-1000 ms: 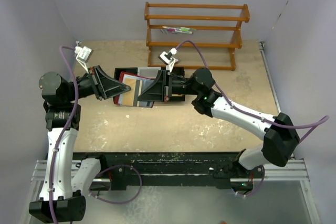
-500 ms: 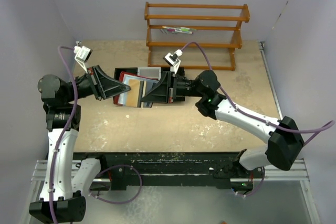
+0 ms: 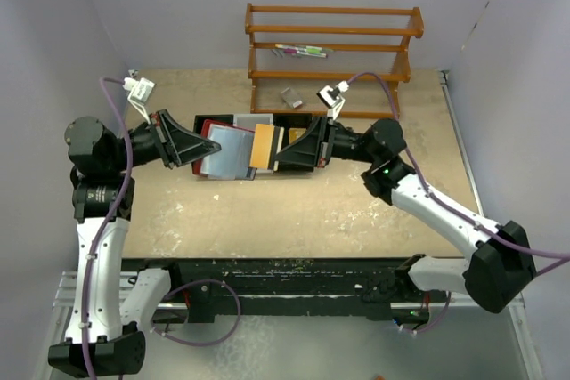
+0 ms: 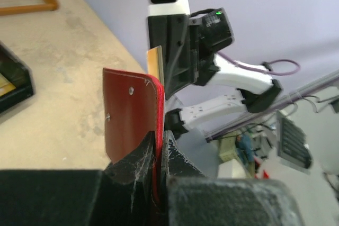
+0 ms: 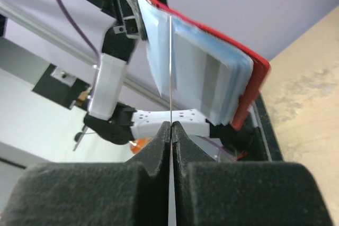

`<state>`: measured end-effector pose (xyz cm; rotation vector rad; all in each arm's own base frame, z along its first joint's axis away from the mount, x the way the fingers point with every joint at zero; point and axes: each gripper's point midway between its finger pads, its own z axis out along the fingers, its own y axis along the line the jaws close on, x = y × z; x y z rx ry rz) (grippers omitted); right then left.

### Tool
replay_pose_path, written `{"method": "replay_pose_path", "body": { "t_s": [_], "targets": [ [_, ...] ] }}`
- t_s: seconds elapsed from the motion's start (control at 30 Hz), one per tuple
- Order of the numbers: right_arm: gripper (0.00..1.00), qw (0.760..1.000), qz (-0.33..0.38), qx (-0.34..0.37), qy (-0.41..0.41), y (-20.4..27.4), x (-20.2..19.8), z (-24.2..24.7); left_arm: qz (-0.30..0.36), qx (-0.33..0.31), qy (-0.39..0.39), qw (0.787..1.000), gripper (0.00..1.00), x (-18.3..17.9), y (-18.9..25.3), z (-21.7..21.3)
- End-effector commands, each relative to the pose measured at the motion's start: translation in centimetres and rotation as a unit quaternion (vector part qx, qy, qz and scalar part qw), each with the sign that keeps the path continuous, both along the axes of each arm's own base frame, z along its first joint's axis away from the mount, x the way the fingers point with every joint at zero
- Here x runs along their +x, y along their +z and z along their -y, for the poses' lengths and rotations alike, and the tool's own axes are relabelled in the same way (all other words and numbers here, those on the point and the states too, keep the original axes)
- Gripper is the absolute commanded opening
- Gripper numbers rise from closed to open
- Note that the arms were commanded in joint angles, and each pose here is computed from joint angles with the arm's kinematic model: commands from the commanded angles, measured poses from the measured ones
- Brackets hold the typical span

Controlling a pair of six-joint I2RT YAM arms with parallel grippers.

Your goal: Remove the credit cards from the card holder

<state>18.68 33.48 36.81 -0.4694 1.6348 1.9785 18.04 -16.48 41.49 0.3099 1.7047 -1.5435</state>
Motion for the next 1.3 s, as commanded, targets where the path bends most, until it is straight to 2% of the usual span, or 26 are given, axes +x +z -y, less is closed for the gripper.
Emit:
{"method": "replay_pose_path", "body": {
  "t_s": [0.0, 0.1, 0.17, 0.2, 0.3, 0.37, 0.57, 0.77, 1.03, 1.2, 1.27],
  "targets": [
    [0.00, 0.999, 0.018, -0.041, -0.024, -0.1, 0.7, 2.6, 0.067, 0.091, 0.100, 0.989, 0.01, 2.5, -0.8, -1.7],
    [0.00, 0.989, 0.011, -0.121, -0.083, -2.1, 3.4, 3.9, 0.067, 0.168, 0.174, 0.968, 0.00, 4.7, -2.6, -3.9],
    [0.00, 0.967, 0.010, -0.211, -0.143, -4.3, 5.9, 4.9, 0.069, 0.210, 0.212, 0.952, 0.00, 5.9, -3.5, -5.4],
    [0.00, 0.950, 0.005, -0.261, -0.173, -5.9, 7.2, 5.7, 0.073, 0.224, 0.222, 0.946, 0.00, 6.1, -3.7, -5.8],
    [0.00, 0.870, -0.011, -0.411, -0.271, -10.9, 11.3, 9.5, 0.090, 0.239, 0.225, 0.940, 0.00, 5.9, -3.6, -6.1],
    [0.00, 0.818, -0.007, -0.471, -0.330, -12.5, 14.0, 11.7, 0.101, 0.235, 0.216, 0.942, 0.00, 5.4, -3.3, -5.8],
    [0.00, 0.735, -0.004, -0.563, -0.377, -15.7, 18.9, 12.1, 0.108, 0.218, 0.185, 0.952, 0.01, 4.0, -3.0, -4.7],
    [0.00, 0.656, 0.012, -0.648, -0.386, -19.1, 21.6, 11.0, 0.120, 0.195, 0.150, 0.962, 0.01, 2.4, -2.2, -3.6],
    [0.00, 0.593, 0.031, -0.705, -0.388, -22.6, 23.3, 9.7, 0.127, 0.175, 0.123, 0.969, 0.01, 1.5, -1.5, -2.8],
    [0.00, 0.562, 0.039, -0.738, -0.372, -24.7, 23.6, 9.2, 0.136, 0.166, 0.120, 0.969, 0.01, 1.0, -0.6, -2.6],
    [0.00, 0.558, 0.037, -0.744, -0.365, -25.7, 23.6, 9.0, 0.140, 0.163, 0.118, 0.969, 0.01, 0.8, -0.2, -2.5]
  ]
}}
